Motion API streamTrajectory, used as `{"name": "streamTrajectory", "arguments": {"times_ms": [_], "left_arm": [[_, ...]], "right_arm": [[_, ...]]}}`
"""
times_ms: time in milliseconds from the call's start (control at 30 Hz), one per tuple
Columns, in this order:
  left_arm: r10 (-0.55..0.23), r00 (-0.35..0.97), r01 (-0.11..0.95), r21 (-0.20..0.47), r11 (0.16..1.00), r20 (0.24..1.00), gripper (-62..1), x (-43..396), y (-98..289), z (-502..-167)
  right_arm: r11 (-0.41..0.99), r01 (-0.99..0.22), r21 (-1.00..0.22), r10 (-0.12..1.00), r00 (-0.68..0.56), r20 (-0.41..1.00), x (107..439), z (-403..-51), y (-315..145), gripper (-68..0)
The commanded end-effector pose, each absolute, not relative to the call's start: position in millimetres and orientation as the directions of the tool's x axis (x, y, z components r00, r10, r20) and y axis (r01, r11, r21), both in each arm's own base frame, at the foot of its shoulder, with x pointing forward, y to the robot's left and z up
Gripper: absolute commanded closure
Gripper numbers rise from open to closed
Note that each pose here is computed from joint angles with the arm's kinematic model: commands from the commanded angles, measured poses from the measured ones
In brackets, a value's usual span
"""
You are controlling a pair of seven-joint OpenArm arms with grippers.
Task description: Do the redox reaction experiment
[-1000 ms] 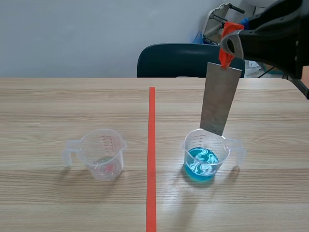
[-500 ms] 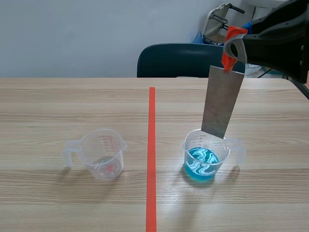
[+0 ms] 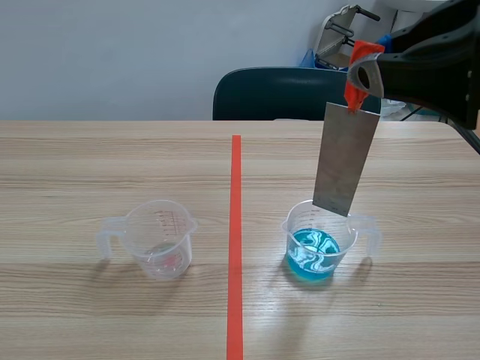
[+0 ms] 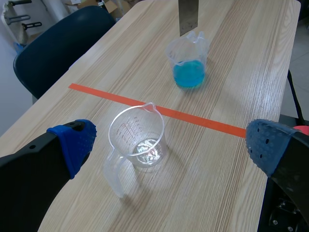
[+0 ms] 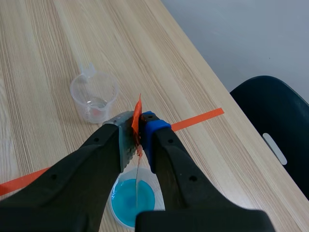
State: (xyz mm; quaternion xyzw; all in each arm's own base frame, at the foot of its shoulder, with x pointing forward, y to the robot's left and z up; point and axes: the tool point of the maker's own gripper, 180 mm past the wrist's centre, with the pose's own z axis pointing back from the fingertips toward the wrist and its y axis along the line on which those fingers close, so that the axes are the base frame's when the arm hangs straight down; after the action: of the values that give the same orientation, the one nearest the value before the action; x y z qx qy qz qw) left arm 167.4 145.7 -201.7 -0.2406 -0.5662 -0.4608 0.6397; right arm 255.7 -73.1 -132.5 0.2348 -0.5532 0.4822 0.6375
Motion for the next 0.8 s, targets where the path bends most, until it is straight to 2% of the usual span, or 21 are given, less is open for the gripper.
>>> {"name": "streamTrajectory", "arguments": {"times_ms": [0,767], "left_arm": [[-0.282,-0.086,0.857,0.215,0.469,0.956,-62.3,168.1,141.1,-191.9],[-0.283,-0.086,0.857,0.216,0.468,0.955,-62.3,168.1,141.1,-192.0]], "right_arm": [[0.432,-0.867,-0.249,0.340,-0.099,0.935,258.8,-123.8,-73.8,-0.7],[0.432,-0.866,-0.251,0.349,-0.096,0.932,259.1,-125.4,-74.4,-0.6]]}}
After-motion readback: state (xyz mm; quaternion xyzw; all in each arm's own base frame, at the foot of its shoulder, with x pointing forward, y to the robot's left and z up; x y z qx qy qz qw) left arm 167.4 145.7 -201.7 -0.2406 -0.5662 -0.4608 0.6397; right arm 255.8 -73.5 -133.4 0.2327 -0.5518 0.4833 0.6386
